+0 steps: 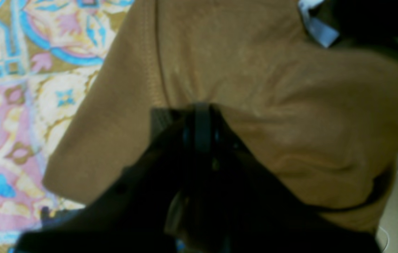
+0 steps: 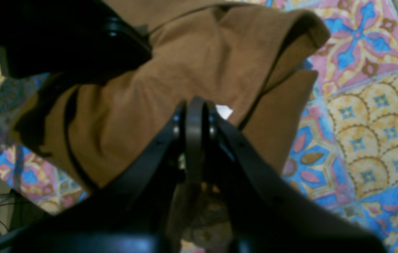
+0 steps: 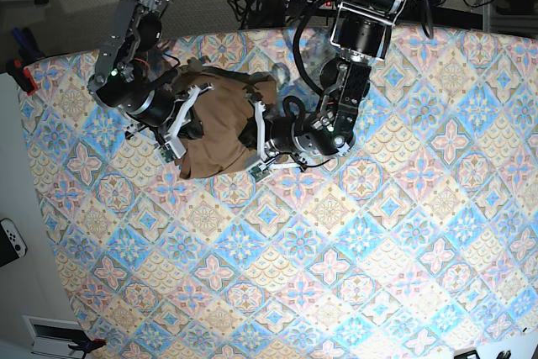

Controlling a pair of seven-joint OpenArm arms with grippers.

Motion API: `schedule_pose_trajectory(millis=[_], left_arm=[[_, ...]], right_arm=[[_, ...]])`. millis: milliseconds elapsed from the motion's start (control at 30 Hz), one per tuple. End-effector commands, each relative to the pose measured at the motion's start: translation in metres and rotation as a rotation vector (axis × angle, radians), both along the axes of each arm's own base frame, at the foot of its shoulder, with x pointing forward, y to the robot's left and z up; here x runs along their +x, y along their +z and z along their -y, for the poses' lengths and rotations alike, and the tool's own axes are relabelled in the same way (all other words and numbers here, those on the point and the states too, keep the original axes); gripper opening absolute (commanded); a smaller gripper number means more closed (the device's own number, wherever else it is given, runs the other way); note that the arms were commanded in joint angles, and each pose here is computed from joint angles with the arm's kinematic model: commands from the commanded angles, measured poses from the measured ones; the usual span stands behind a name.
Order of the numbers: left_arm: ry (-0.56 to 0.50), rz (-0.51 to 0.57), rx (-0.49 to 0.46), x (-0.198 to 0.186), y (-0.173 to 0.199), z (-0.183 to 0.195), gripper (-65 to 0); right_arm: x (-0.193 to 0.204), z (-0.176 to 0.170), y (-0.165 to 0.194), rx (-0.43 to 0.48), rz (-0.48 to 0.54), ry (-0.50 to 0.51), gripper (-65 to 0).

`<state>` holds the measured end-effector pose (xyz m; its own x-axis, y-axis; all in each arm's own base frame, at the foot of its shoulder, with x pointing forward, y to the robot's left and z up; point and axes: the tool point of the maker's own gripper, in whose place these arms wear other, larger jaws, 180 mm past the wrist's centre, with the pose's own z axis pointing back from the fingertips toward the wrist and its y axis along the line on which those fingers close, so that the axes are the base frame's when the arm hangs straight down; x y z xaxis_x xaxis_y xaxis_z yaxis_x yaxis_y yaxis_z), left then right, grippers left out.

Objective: Layout the t-shirt on the table in an organized manner, then fold the t-shirt properly
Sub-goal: 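Press and square the folded bundle with both grippers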

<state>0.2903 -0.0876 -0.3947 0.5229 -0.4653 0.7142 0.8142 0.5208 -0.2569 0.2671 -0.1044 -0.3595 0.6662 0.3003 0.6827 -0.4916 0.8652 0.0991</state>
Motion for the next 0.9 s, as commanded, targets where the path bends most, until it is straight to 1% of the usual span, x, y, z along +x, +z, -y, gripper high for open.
schedule_pose_trajectory(millis=[0, 67, 200, 300, 433, 533, 633, 700, 767, 867], left_arm=[[-0.003, 0.026, -0.033, 0.003, 0.009, 0.006, -65.0], [0.003, 0.038, -0.049, 0.005, 0.011, 0.007, -65.0], [0.006, 0.027, -0.055, 0.001, 0.008, 0.006, -65.0], [0.01, 0.027, -0.061, 0.002, 0.009, 0.006, -65.0], [0.012, 0.06, -0.07, 0.002, 0.02, 0.006, -65.0], [0.013, 0.107, -0.081, 0.004, 0.034, 0.006, -65.0], [0.013, 0.112, -0.08, 0.003, 0.035, 0.006, -65.0], [0.013, 0.109, -0.073, 0.003, 0.033, 0.004, -65.0], [0.013, 0.106, -0.056, 0.002, 0.028, -0.003, -65.0], [0.015, 0.104, -0.056, 0.002, 0.028, -0.005, -65.0]], right_arm=[[0.008, -0.002, 0.013, 0.014, 0.054, 0.004, -65.0], [0.008, -0.002, 0.015, 0.012, 0.06, 0.004, -65.0], [0.011, -0.005, 0.016, 0.019, 0.064, 0.013, -65.0], [0.012, -0.026, 0.017, 0.042, 0.077, 0.07, -65.0], [0.014, -0.046, 0.012, 0.111, 0.093, 0.104, -65.0], [0.011, -0.052, -0.008, 0.154, 0.041, 0.101, -65.0], [0.0, -0.053, -0.036, 0.18, -0.052, 0.086, -65.0], [-0.005, -0.055, -0.052, 0.209, -0.094, 0.075, -65.0], [-0.006, -0.058, -0.06, 0.244, -0.102, 0.058, -65.0], [-0.008, -0.059, -0.064, 0.256, -0.113, 0.053, -65.0]])
